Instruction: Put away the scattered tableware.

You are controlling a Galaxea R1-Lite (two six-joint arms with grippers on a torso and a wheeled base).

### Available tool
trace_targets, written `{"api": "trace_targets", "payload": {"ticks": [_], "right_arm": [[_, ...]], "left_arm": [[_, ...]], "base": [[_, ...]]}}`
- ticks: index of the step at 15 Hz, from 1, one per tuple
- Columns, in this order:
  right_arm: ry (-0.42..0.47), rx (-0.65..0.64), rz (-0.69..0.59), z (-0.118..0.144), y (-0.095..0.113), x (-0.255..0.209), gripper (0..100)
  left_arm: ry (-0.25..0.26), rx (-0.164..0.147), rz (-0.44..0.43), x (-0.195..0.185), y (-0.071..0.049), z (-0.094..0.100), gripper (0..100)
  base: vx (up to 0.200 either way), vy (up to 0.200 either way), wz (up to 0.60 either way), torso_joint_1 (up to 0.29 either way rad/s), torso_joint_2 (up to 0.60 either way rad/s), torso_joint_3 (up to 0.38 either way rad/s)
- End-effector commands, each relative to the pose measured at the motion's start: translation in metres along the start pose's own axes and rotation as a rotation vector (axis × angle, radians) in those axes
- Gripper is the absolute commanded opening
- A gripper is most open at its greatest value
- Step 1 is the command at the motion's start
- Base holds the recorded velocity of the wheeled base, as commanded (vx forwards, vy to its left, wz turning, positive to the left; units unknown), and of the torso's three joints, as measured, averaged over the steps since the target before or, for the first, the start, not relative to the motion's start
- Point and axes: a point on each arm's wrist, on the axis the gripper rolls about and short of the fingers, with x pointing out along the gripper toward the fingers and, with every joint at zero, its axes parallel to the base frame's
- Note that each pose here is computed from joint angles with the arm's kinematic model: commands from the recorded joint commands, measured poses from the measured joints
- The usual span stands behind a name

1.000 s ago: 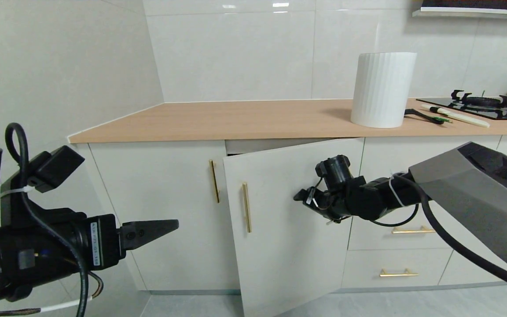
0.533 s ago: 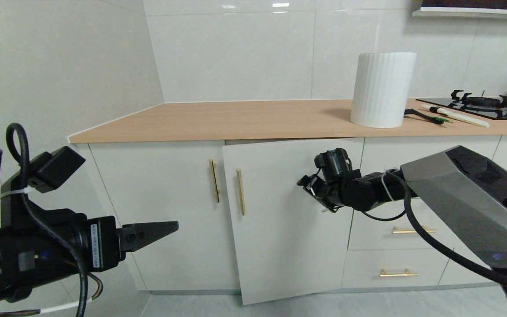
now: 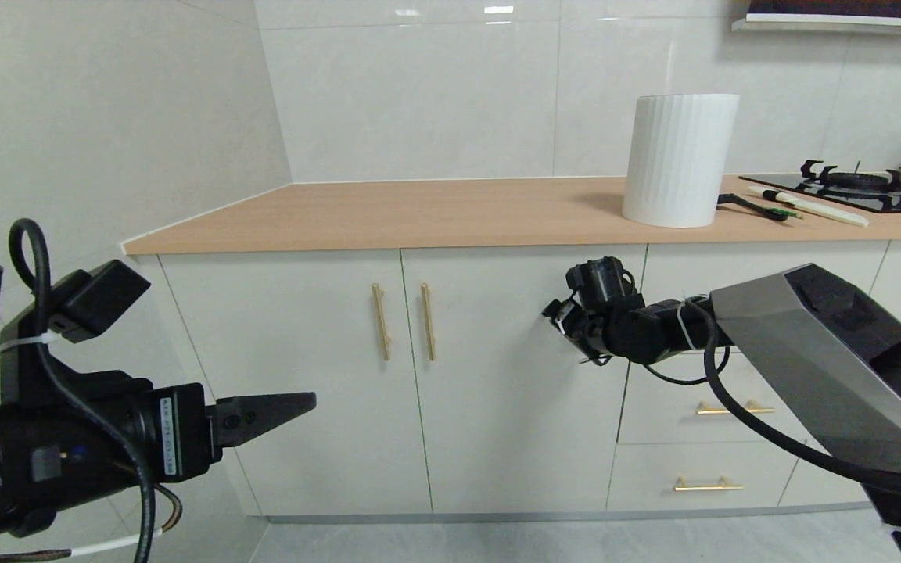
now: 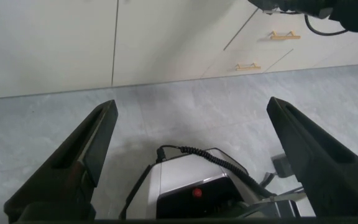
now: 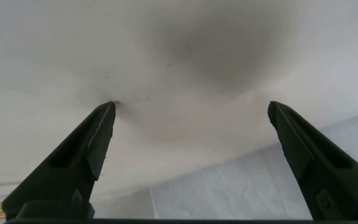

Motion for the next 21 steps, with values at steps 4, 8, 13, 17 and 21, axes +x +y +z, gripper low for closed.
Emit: {"api": "trace_targets", "payload": {"ticks": [4, 8, 13, 17, 21], "right_arm": [[0.106, -0.048, -0.026, 0.002, 0.009, -0.047, 100], [0.239, -0.208, 0.119, 0.017, 0.010, -0.143, 100], [-0.011, -0.360, 0.250, 0.069, -0.042, -0.317, 100], [-0.270, -0.485, 0.145, 0.069, -0.117, -0.399, 100], [-0.602, -0.546, 0.240, 0.037, -0.170, -0.494, 100]], "left_arm": [[-0.007, 0.000, -0.005, -0.002, 0.000, 0.000, 100], [-0.045, 0.002, -0.024, -0.013, -0.001, 0.001, 100], [-0.207, 0.115, 0.013, -0.060, 0.009, -0.012, 100], [-0.356, 0.192, -0.013, -0.108, 0.021, -0.051, 100], [-0.574, 0.223, 0.028, -0.156, 0.037, -0.103, 100]], "base": [[0.000, 0.000, 0.00, 0.000, 0.00, 0.000], [0.000, 0.000, 0.00, 0.000, 0.00, 0.000], [0.000, 0.000, 0.00, 0.000, 0.00, 0.000], [0.000, 0.000, 0.00, 0.000, 0.00, 0.000], [0.000, 0.000, 0.00, 0.000, 0.00, 0.000]]}}
